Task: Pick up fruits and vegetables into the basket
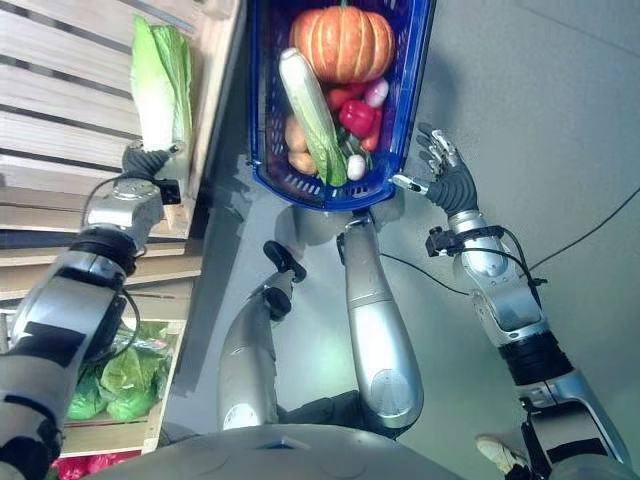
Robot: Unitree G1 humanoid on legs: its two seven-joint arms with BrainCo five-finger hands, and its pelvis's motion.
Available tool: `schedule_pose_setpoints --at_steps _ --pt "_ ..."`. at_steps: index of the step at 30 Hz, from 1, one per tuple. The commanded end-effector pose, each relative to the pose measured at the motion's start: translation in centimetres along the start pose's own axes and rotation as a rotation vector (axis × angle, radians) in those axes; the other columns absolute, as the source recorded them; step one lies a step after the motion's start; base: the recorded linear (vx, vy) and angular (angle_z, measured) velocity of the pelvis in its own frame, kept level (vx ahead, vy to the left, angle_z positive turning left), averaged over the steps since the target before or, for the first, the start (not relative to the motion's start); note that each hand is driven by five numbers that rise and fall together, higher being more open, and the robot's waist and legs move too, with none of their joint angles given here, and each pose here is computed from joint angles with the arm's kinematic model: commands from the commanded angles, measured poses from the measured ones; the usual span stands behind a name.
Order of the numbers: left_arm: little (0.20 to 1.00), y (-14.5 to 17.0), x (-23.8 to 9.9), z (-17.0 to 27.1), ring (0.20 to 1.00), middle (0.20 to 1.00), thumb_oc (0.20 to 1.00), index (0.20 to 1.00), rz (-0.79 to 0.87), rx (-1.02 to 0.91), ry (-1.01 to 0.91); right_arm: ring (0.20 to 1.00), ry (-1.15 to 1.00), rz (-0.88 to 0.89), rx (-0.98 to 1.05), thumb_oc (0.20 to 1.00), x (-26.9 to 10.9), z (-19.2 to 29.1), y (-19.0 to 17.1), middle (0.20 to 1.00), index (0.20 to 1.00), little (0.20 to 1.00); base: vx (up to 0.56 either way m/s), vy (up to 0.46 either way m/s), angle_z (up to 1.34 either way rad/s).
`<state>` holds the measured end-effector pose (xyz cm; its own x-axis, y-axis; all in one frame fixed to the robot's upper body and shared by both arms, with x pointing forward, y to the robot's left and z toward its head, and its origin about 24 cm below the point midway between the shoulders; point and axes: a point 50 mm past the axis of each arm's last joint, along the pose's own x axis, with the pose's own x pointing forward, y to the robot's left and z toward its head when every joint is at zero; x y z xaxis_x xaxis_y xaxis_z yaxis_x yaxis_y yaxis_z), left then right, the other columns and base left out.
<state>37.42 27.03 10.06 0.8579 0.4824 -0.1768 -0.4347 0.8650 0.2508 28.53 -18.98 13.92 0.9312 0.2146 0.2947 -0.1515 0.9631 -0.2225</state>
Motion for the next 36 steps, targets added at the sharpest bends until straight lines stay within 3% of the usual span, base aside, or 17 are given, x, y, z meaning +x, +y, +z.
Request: schedule_pose_setpoints --at_steps 1,11,25,36 --pt "0.200 -0.9 -1.1 -2.1 0.200 0.200 0.200 0.200 -0.012 -0.063 -0.039 1.000 -0.158 0.061 -0.016 1.000 -0.6 2.6 0.5 1.000 1.000 1.000 -0.01 0.014 0.14" --pt "0.200 -0.7 -3.2 -2.8 0.200 0.200 0.200 0.200 0.019 -0.096 -0.218 1.000 -0.246 0.158 0.000 1.000 0.5 5.4 1.8 1.000 1.000 1.000 -0.01 -0.008 0.17" --pt "0.200 -1.1 -7.2 1.6 0.200 0.200 0.200 0.200 0.021 0.088 -0.695 1.000 -0.175 0.132 0.411 1.000 2.2 4.8 5.5 1.000 1.000 1.000 0.03 -0.093 0.18" --pt "0.200 -4.4 -10.5 2.6 0.200 0.200 0.200 0.200 -0.145 0.336 -0.937 1.000 -0.026 0.170 0.732 1.000 2.2 2.8 9.2 1.000 1.000 1.000 0.09 -0.075 0.14"
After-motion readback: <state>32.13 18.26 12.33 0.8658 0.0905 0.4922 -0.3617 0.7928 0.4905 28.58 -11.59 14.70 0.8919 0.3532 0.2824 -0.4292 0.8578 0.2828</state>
